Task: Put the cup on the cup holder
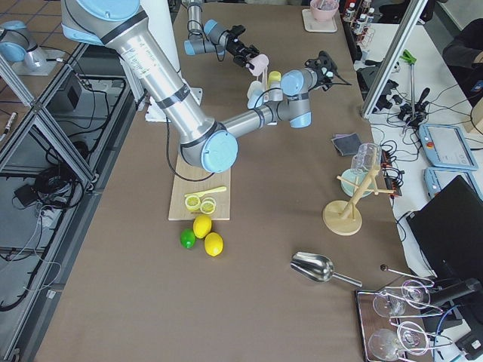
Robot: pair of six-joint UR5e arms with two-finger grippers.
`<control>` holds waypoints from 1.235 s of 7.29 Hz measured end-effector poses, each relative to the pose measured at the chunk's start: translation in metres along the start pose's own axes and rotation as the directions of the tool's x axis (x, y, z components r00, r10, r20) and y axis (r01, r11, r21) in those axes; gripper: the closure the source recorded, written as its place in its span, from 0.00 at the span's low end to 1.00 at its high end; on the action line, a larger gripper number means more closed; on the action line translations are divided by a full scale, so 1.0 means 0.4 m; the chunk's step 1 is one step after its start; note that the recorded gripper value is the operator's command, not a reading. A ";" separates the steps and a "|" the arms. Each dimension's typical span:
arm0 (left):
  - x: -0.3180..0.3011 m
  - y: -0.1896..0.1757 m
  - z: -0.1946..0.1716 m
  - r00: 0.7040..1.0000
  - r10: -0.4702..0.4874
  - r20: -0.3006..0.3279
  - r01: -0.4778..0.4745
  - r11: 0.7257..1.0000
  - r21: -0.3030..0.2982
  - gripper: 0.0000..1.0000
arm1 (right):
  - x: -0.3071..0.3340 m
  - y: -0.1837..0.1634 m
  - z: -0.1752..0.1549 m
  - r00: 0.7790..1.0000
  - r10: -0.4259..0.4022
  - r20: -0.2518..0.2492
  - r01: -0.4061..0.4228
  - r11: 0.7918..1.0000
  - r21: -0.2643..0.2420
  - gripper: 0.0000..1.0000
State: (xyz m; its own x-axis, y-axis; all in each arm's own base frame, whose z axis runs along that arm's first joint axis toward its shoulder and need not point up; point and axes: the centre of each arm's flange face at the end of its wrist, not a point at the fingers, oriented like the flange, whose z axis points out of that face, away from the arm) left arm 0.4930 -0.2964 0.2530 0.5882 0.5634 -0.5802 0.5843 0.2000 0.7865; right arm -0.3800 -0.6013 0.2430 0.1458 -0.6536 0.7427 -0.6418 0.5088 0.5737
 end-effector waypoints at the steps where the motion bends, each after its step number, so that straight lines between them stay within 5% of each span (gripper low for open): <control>1: 0.000 0.005 0.003 1.000 0.002 0.002 -0.002 1.000 -0.002 0.89 | -0.037 0.072 0.012 0.998 0.006 0.056 -0.010 0.998 0.062 1.00; 3: 0.001 0.016 0.008 1.000 0.005 0.005 -0.005 1.000 -0.007 0.89 | -0.118 0.158 0.036 0.994 0.027 0.106 -0.042 0.989 0.142 1.00; 6: 0.006 0.026 0.017 1.000 -0.007 0.007 0.007 1.000 -0.012 0.86 | -0.190 0.237 0.012 0.965 0.020 0.262 -0.057 0.989 0.135 1.00; 7: 0.006 0.027 0.018 1.000 -0.015 0.008 0.015 1.000 -0.012 0.01 | -0.200 0.258 -0.007 0.947 -0.009 0.322 -0.030 0.993 0.115 1.00; 9: 0.005 0.035 0.021 1.000 -0.019 0.013 0.019 1.000 -0.016 0.01 | -0.191 0.282 -0.032 0.927 -0.126 0.353 0.084 0.988 0.133 1.00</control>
State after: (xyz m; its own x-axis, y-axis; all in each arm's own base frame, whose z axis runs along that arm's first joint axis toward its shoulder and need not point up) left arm 0.5069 -0.2991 0.2611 0.5839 0.5493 -0.5978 0.5865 0.2236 0.7784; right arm -0.4539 -0.4870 0.2554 -0.0498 -0.8679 0.4943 -0.7220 0.3732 0.5826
